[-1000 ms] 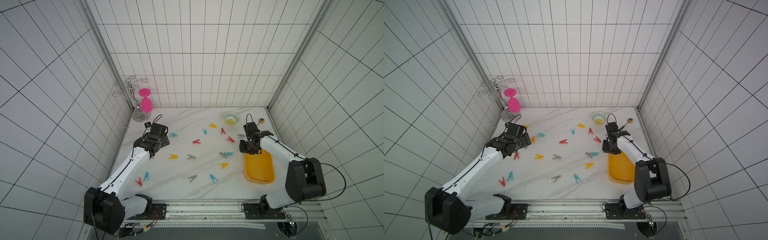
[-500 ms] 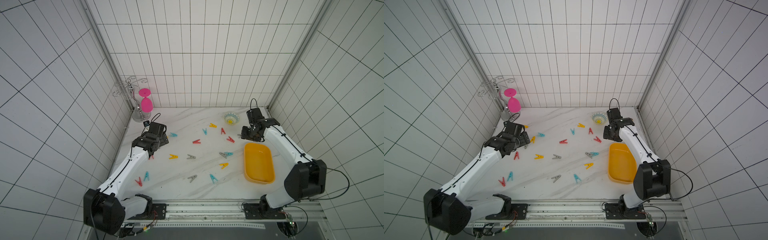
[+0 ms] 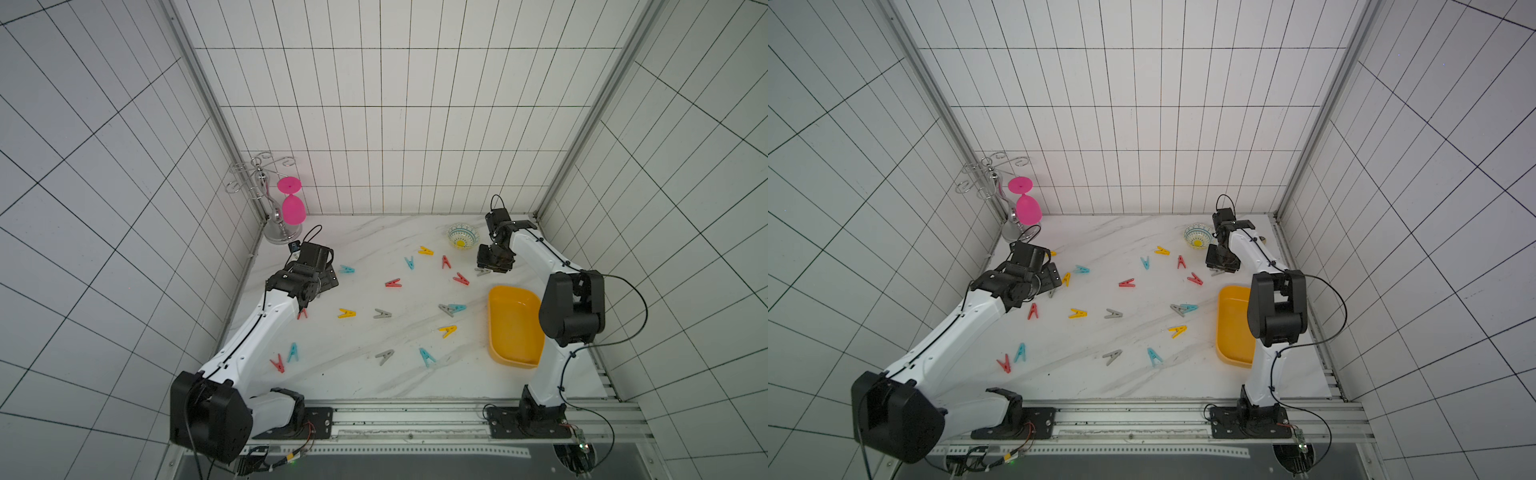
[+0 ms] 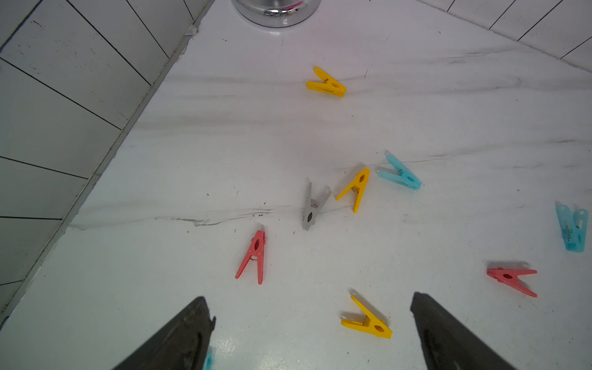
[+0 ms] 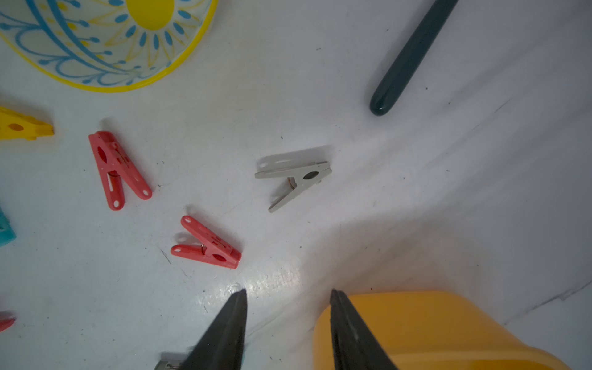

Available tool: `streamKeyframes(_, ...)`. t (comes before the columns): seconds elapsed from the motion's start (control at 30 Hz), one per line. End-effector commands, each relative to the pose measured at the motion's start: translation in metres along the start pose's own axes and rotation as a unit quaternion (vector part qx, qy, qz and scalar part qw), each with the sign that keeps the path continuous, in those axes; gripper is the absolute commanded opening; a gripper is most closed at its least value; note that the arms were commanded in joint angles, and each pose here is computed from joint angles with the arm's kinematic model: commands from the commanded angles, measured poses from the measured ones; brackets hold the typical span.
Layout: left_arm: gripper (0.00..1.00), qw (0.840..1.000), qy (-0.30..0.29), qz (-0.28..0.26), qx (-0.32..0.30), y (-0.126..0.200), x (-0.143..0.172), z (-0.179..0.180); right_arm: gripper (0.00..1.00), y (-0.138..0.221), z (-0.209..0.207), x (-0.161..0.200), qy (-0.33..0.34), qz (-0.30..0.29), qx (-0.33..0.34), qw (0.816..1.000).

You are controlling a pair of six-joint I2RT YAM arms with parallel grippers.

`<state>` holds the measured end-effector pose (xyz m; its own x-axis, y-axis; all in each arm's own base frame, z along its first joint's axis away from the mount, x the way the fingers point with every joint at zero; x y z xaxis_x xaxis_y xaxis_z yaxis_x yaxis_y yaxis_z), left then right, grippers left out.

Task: Put the clothespins into the storage box
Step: Pick up the clothespin from the center of the board.

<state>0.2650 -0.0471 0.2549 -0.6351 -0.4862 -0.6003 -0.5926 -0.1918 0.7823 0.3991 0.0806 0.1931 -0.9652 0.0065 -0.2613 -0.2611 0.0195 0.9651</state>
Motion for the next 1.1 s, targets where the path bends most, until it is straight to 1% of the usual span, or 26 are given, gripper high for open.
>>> streamKeyframes(0.0, 0.99, 1.000, 0.002, -0.009, 0.012, 0.004, -0.009, -0.006, 0.46, -0.002, -0.005, -0.010, -0.008, 0.004, -0.003, 1.000)
streamKeyframes(0.23, 0.99, 1.000, -0.001, -0.008, 0.010, 0.002, -0.012, -0.009, 0.46, -0.021, -0.007, -0.019, -0.023, 0.014, -0.016, 0.999)
streamKeyframes(0.53, 0.99, 1.000, -0.006, -0.004, 0.005, -0.002, -0.012, -0.011, 0.44, -0.049, -0.003, -0.021, -0.048, 0.025, -0.032, 0.998)
streamKeyframes(0.83, 0.99, 1.000, -0.011, -0.007, 0.003, -0.001, -0.014, -0.012, 0.42, -0.064, -0.006, -0.022, -0.065, 0.028, -0.029, 0.997)
streamKeyframes(1.07, 0.99, 1.000, -0.012, -0.006, 0.004, -0.001, -0.015, -0.013, 0.38, -0.077, -0.007, -0.018, -0.070, 0.041, -0.026, 0.996)
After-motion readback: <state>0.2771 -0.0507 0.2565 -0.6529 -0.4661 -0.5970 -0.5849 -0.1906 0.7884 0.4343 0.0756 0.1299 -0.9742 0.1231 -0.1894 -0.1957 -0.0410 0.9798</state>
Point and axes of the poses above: each gripper's point midway between its finger pads, its own y axis back along the fingers, its own z axis along the line the jaws close on, x = y × z, the point moved 10 cm from there along y, back along the fingers, and after that the axes turned 8 degrees about y, right-handed, at the moved point
